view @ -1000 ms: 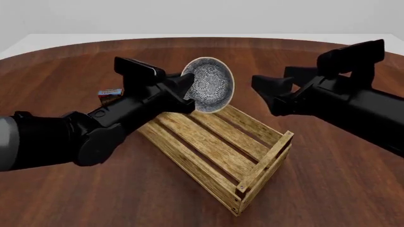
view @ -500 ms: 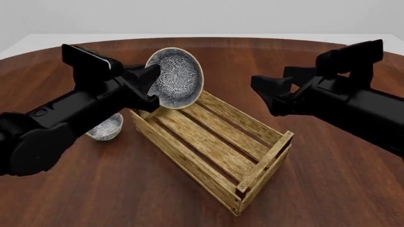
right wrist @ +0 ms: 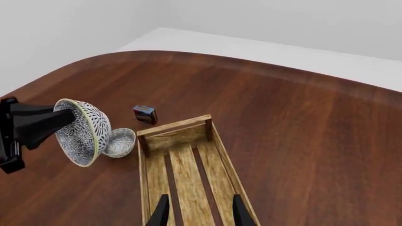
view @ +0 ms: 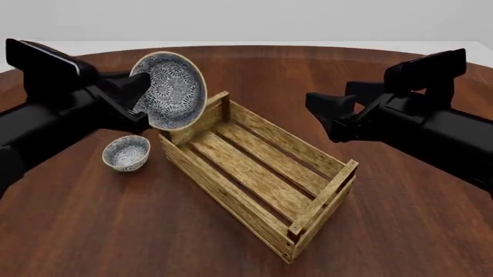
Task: Stack the right bowl on the left bowl and place them in the tray.
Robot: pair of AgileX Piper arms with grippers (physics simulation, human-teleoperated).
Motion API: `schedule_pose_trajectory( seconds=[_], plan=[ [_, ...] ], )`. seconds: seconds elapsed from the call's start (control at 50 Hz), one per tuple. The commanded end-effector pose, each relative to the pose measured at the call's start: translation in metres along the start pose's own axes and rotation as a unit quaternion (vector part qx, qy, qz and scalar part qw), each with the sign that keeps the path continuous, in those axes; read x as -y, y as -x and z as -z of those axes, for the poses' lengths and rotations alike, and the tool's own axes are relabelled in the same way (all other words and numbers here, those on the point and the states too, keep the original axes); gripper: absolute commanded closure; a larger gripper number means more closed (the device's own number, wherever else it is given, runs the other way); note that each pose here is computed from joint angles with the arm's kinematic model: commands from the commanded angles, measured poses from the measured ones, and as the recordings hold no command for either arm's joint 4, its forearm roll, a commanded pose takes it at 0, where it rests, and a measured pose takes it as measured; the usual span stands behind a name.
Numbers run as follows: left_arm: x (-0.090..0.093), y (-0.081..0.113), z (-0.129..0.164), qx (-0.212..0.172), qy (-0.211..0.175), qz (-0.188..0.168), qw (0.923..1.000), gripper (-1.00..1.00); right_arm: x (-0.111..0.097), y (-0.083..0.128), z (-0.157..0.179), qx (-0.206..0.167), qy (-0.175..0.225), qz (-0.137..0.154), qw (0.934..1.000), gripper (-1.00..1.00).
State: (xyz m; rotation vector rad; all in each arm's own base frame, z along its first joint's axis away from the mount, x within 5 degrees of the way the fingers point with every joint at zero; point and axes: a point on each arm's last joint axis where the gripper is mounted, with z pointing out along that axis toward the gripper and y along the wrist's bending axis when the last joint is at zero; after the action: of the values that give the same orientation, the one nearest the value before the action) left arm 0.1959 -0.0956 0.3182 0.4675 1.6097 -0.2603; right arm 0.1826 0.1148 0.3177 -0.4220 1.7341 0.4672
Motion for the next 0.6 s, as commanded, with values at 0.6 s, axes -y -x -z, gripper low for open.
schedule_pose_trajectory(
  seconds=[0.6],
  plan=[
    [-0.036, 0.030, 0.028, -0.086, 0.068, -0.053, 0.9926, 1.00, -0.003, 0.003, 0.008, 0.007, 0.007, -0.001, 1.0000, -1.00]
  ],
)
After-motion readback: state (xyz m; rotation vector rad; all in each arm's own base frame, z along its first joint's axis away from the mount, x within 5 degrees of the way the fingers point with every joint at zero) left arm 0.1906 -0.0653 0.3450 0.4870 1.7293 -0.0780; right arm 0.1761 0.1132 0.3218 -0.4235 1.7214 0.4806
